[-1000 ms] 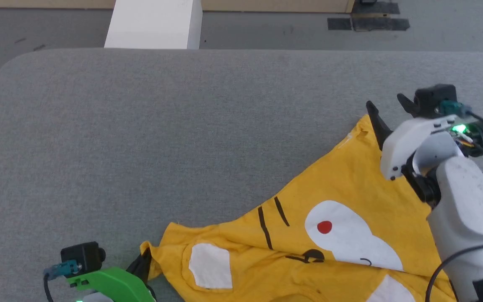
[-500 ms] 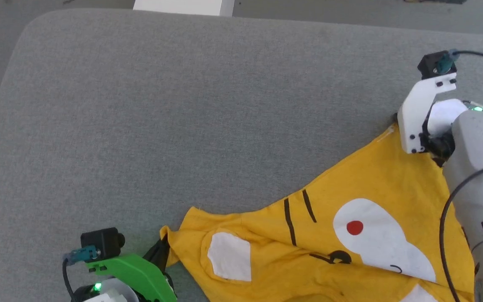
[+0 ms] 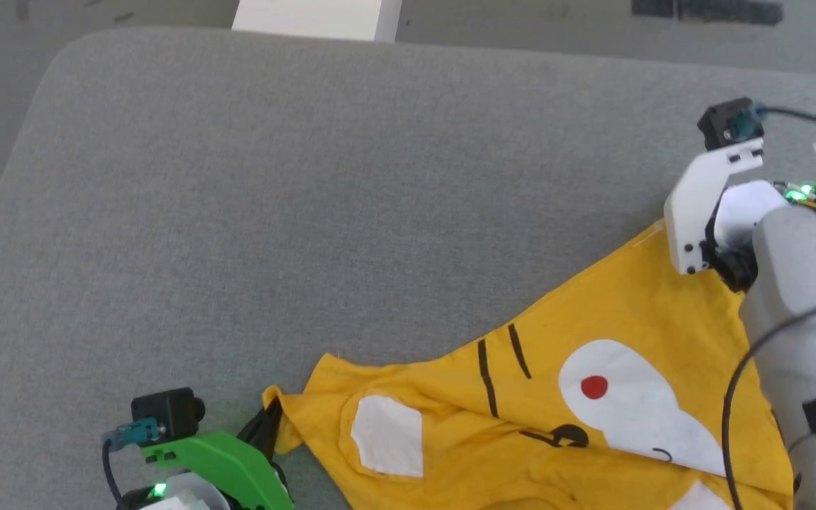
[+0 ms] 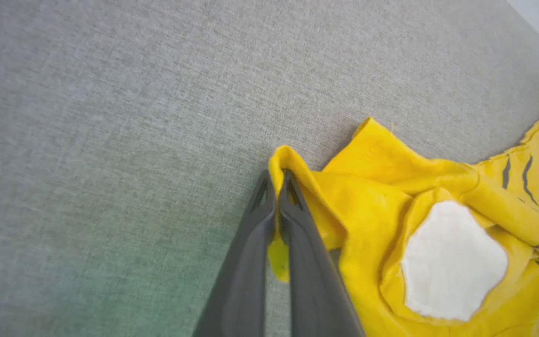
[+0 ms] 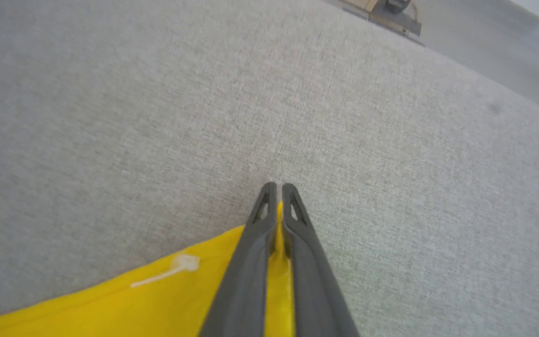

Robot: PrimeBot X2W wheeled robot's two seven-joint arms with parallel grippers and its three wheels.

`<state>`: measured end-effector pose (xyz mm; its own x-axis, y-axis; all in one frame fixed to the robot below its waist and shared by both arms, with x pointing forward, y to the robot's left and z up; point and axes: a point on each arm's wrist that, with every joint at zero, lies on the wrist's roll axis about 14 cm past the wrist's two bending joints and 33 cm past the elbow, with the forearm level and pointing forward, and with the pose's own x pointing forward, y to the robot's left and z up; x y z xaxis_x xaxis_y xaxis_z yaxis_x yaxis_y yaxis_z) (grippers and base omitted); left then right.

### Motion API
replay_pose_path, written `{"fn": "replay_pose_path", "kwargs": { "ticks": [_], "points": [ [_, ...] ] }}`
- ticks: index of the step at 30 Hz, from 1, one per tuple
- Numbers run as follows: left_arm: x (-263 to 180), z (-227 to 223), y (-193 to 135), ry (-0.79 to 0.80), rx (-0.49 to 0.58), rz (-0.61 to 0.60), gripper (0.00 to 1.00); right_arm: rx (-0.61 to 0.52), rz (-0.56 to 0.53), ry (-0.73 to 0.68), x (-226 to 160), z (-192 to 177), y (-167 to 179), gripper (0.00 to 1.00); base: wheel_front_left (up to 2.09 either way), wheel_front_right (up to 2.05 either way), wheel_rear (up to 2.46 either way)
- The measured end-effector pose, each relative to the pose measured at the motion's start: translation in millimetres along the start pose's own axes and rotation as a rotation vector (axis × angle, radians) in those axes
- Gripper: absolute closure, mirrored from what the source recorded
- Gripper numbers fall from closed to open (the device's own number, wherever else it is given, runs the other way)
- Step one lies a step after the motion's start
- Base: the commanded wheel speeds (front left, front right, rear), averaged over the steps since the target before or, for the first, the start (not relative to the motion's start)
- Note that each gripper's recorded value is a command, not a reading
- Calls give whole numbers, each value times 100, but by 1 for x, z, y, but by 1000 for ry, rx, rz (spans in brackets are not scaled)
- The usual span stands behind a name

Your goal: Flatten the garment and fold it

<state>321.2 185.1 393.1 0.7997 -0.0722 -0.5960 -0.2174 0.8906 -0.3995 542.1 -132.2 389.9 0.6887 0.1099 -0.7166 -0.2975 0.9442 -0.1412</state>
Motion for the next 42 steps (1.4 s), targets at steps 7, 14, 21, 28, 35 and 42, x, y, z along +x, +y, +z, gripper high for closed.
{"fn": "replay_pose_path", "kwargs": {
  "ticks": [7,14,21,28,35,42],
  "points": [
    [-12,9,-4,-58,16,-23,100,64,-14,-371,-49,22,-13,100,0,0,0],
    [-18,47,-13,-226,53,-64,100,189,-96,-499,-106,-18,-49,100,0,0,0],
    [-15,108,-55,-373,150,-221,100,210,-173,-478,-153,-41,-74,100,0,0,0],
    [-2,200,-111,-503,285,-357,100,23,-209,-490,-179,11,-97,100,0,0,0],
    [23,291,-153,-635,353,-376,100,-133,-253,-564,-178,106,-120,100,0,0,0],
    [35,392,-191,-892,362,-348,100,-195,-330,-653,-159,191,-146,100,0,0,0]
  ]
}}
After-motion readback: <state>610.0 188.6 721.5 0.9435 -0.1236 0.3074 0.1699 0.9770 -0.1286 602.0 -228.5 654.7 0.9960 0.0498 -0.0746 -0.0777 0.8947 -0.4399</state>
